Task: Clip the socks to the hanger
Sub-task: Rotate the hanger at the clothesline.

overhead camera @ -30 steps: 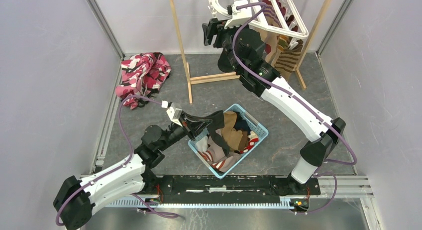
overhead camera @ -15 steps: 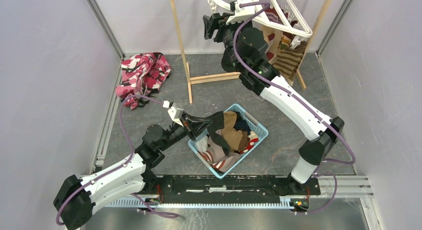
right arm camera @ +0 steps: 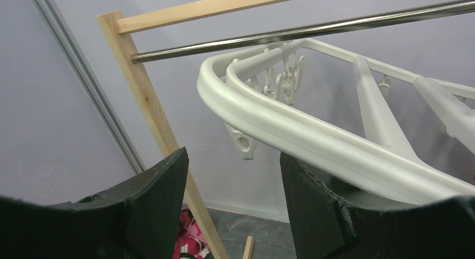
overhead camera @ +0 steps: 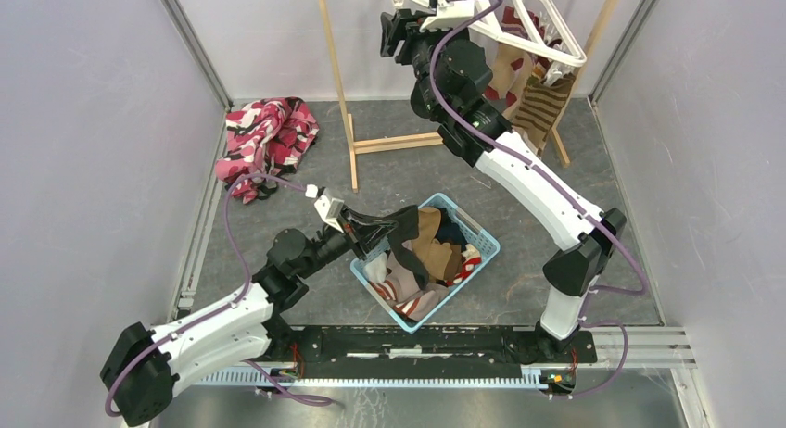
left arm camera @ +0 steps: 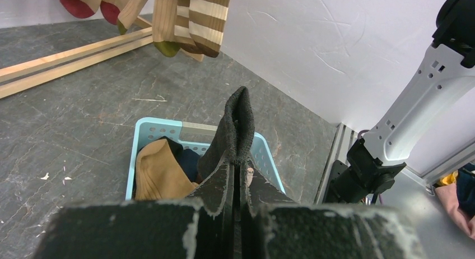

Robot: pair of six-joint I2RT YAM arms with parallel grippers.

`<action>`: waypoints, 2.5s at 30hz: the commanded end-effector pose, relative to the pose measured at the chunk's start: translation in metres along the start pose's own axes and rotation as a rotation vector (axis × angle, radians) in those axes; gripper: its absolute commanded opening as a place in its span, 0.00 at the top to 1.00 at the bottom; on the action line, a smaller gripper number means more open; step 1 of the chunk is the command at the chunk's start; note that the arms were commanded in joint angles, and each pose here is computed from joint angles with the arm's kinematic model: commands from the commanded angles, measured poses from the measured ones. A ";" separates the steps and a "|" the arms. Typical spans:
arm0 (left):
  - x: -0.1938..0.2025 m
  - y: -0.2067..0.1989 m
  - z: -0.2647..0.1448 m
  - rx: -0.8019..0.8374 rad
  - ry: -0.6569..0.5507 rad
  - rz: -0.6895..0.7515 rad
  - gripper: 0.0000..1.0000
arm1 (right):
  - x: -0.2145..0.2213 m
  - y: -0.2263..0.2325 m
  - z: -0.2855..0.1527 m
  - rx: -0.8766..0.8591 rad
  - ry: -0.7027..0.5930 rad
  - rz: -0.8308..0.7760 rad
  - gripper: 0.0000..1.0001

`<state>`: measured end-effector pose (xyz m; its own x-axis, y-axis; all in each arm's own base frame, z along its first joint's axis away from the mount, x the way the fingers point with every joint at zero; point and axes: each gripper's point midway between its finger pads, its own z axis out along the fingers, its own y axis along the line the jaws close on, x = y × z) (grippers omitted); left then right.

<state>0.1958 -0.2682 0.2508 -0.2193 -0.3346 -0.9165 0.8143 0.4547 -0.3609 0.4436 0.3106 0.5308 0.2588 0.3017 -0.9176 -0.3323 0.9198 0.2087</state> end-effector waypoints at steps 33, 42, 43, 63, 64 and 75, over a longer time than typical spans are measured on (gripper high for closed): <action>-0.035 -0.017 0.014 0.048 -0.065 -0.025 0.98 | -0.048 -0.010 -0.004 -0.180 -0.053 0.074 0.75; -0.037 -0.017 0.011 0.048 -0.073 -0.015 0.98 | -0.052 -0.041 -0.020 -0.207 -0.017 0.059 0.42; -0.037 -0.018 0.010 0.050 -0.071 -0.015 0.98 | -0.057 -0.046 -0.023 -0.211 -0.019 0.063 0.41; -0.038 -0.020 0.005 0.061 -0.078 0.002 0.97 | -0.075 -0.135 -0.077 -0.124 0.010 -0.035 0.34; -0.038 -0.020 0.006 0.061 -0.076 0.004 0.97 | -0.076 -0.142 -0.078 -0.116 0.011 -0.039 0.34; -0.036 -0.021 0.009 0.071 -0.068 0.018 0.97 | -0.085 -0.189 -0.084 -0.156 0.000 -0.068 0.26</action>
<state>0.1959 -0.2714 0.2697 -0.2053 -0.3475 -0.9149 0.8271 0.4381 -0.3520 0.4178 0.0944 0.5263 0.2411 0.2334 -0.9420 -0.3942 0.9105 0.1247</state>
